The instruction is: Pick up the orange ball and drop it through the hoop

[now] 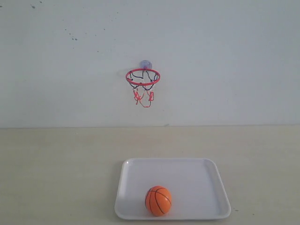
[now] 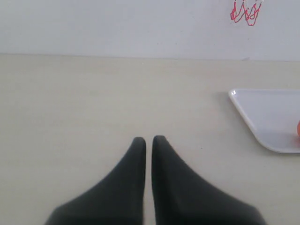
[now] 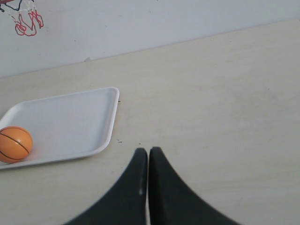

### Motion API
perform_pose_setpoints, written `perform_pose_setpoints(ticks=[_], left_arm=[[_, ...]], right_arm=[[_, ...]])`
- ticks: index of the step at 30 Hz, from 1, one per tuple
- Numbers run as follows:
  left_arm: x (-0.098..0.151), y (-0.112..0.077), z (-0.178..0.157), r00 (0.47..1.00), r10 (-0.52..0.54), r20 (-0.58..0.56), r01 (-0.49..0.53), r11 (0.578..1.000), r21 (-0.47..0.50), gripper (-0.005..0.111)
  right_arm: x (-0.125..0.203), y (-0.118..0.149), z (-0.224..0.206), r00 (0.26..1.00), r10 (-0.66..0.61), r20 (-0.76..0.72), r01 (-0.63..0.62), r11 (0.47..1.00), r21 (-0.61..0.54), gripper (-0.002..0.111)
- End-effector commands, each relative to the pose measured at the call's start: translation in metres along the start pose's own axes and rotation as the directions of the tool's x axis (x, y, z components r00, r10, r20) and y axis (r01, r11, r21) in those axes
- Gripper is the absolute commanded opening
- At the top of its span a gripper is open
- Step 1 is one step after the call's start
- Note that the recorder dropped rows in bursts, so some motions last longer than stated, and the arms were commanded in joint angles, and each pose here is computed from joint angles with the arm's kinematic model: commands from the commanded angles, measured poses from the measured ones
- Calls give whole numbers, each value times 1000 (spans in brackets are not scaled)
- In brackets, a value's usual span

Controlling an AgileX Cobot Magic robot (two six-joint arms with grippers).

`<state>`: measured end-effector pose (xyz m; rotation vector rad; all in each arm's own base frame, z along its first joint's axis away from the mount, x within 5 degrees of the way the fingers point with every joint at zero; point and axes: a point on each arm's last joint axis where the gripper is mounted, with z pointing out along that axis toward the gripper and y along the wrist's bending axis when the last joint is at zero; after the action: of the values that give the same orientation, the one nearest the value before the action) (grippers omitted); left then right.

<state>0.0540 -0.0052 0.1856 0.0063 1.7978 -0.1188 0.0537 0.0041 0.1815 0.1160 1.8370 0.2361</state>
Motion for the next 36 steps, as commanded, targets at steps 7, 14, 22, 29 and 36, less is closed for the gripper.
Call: perform_pose_setpoints(ticks=[7, 14, 22, 29, 36], left_arm=[[3, 1, 0, 998, 66, -22, -66, 998, -3, 4], [-31, -7, -13, 997, 18, 77, -23, 998, 55, 4], [-104, -24, -56, 938, 29, 345, -96, 979, 178, 4], [-126, -19, -67, 857, -99, 506, 14, 985, 170, 4], [-127, -16, -67, 819, -257, 513, 155, 960, 233, 4]], right_arm=[[-2, 0, -1, 1000, -15, 19, 15, 1000, -1, 0], [-2, 0, -1, 1000, -15, 19, 15, 1000, -1, 0], [-2, 0, -1, 1000, -15, 19, 15, 1000, -1, 0], [-2, 0, -1, 1000, -15, 19, 15, 1000, -1, 0], [-2, 0, -1, 1000, -15, 19, 15, 1000, -1, 0]])
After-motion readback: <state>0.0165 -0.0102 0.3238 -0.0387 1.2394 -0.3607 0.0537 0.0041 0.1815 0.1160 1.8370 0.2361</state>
